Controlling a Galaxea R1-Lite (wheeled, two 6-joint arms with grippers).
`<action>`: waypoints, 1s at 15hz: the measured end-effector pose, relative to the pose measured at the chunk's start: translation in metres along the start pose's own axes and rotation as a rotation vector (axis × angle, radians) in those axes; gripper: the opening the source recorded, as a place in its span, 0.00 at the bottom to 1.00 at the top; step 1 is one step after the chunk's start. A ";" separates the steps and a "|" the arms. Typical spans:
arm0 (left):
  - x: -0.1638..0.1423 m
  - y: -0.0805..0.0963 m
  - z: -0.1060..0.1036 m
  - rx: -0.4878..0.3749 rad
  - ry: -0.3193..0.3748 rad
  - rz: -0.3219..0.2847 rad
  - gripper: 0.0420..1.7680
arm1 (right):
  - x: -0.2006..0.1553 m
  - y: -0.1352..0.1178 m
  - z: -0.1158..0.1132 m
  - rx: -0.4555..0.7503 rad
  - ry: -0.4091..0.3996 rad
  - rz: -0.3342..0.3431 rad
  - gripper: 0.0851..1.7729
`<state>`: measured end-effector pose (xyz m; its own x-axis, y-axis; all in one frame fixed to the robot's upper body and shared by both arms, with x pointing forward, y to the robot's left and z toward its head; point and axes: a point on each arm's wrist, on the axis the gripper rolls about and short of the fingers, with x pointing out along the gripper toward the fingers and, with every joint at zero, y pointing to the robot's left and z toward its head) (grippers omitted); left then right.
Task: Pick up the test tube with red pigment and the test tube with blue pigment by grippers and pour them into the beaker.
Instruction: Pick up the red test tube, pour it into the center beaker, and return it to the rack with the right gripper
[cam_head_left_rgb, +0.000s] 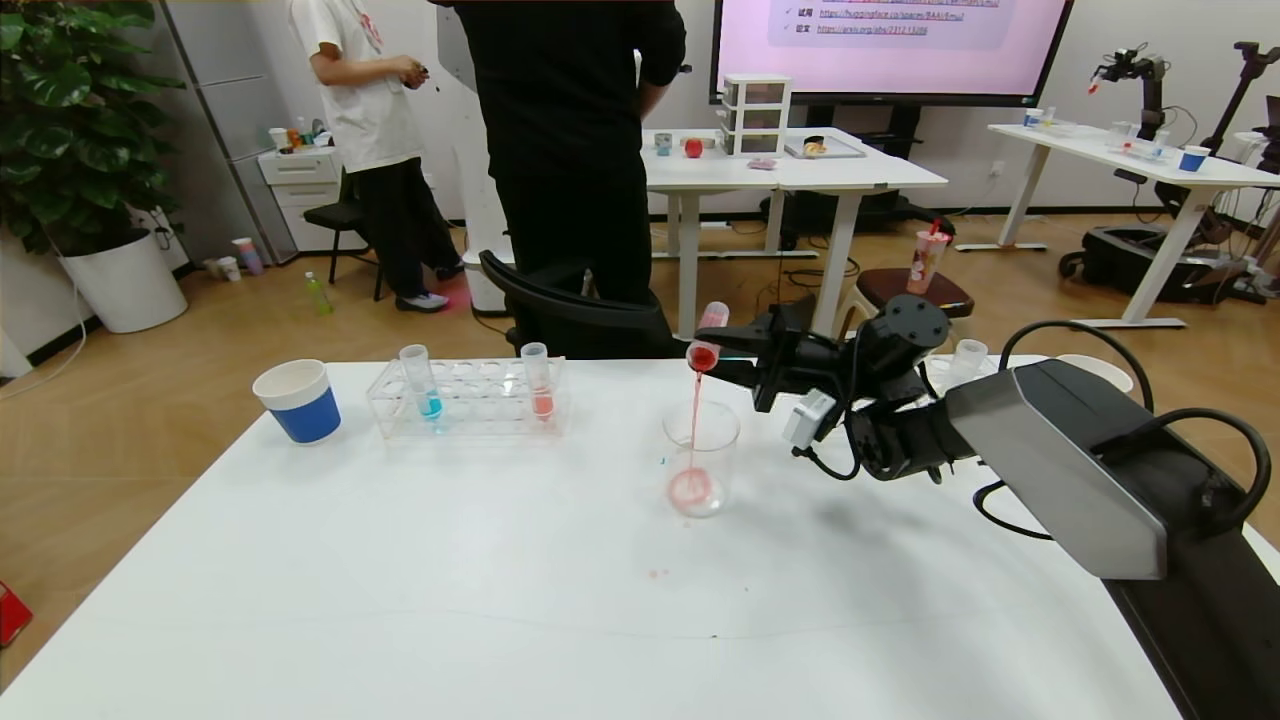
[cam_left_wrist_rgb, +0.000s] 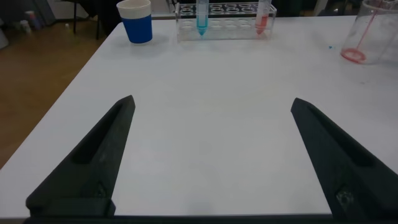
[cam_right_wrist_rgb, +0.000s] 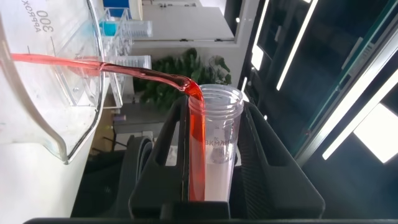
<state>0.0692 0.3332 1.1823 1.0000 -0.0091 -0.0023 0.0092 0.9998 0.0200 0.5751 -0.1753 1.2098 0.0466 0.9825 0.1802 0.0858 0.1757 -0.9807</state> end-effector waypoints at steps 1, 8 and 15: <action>0.000 0.000 0.000 0.000 0.000 -0.001 0.99 | 0.000 -0.001 0.000 -0.011 0.000 0.000 0.24; 0.000 0.000 0.000 0.000 0.000 -0.001 0.99 | -0.005 -0.007 -0.001 -0.119 0.012 -0.001 0.24; 0.000 0.000 0.000 0.000 0.000 -0.001 0.99 | -0.001 -0.009 0.003 -0.282 0.037 -0.009 0.24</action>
<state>0.0692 0.3332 1.1823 0.9999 -0.0100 -0.0023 0.0100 0.9998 0.0200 0.5715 -0.1782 1.2183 0.0808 0.9771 0.1968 0.3596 0.1556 -0.9201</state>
